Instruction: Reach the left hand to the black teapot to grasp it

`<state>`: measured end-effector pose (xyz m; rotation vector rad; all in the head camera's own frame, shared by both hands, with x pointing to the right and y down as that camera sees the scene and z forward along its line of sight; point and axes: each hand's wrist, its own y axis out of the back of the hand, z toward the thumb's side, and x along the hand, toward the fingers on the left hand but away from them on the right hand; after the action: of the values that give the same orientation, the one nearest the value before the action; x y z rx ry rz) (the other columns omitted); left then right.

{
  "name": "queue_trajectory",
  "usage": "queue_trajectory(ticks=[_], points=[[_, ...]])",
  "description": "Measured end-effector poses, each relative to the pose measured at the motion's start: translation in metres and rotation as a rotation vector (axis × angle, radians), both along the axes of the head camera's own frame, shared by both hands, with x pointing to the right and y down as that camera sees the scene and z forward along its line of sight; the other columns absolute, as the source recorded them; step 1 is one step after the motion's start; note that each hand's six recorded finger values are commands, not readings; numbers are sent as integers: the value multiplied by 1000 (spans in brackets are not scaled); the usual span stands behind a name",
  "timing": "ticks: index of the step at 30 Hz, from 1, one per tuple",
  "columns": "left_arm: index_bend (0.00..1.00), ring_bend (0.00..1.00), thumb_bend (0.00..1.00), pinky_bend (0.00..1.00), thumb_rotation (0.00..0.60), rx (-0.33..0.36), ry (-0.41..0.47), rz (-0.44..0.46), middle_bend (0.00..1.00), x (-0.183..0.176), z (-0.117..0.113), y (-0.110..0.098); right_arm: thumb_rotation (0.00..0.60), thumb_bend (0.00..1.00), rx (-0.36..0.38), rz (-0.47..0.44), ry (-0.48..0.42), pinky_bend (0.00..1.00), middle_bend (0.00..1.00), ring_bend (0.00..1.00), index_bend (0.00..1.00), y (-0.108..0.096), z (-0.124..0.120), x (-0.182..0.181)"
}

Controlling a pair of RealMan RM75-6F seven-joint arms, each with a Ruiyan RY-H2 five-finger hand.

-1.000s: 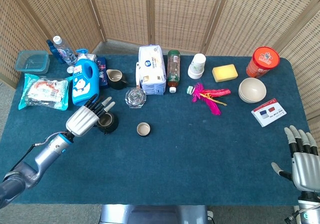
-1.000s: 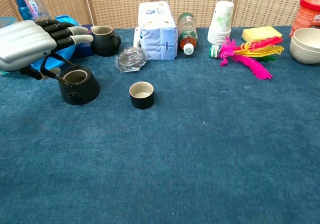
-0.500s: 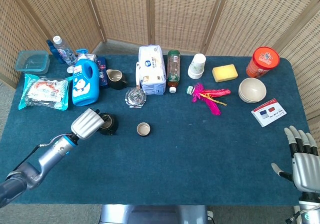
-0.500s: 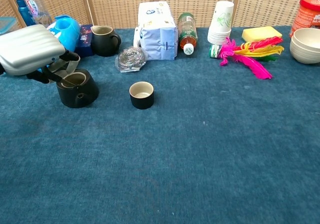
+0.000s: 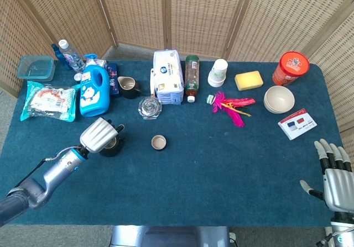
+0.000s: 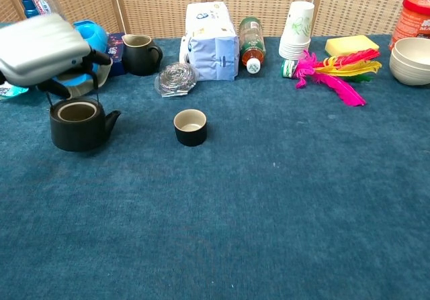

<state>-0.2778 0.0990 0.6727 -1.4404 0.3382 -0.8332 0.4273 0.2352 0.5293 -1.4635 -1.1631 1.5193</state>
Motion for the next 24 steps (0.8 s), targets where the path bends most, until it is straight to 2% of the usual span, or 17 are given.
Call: queue_trajectory(ticks=[12, 24], points=[[801, 768, 633, 1000, 600, 93, -20, 83, 870, 30, -26, -14, 600, 0, 12, 6, -7, 0, 0, 0, 0, -1, -4, 2], [801, 761, 633, 1000, 600, 149, -61, 195, 865, 64, -37, -23, 600, 0, 21, 11, -16, 0, 0, 0, 0, -2, -7, 4]])
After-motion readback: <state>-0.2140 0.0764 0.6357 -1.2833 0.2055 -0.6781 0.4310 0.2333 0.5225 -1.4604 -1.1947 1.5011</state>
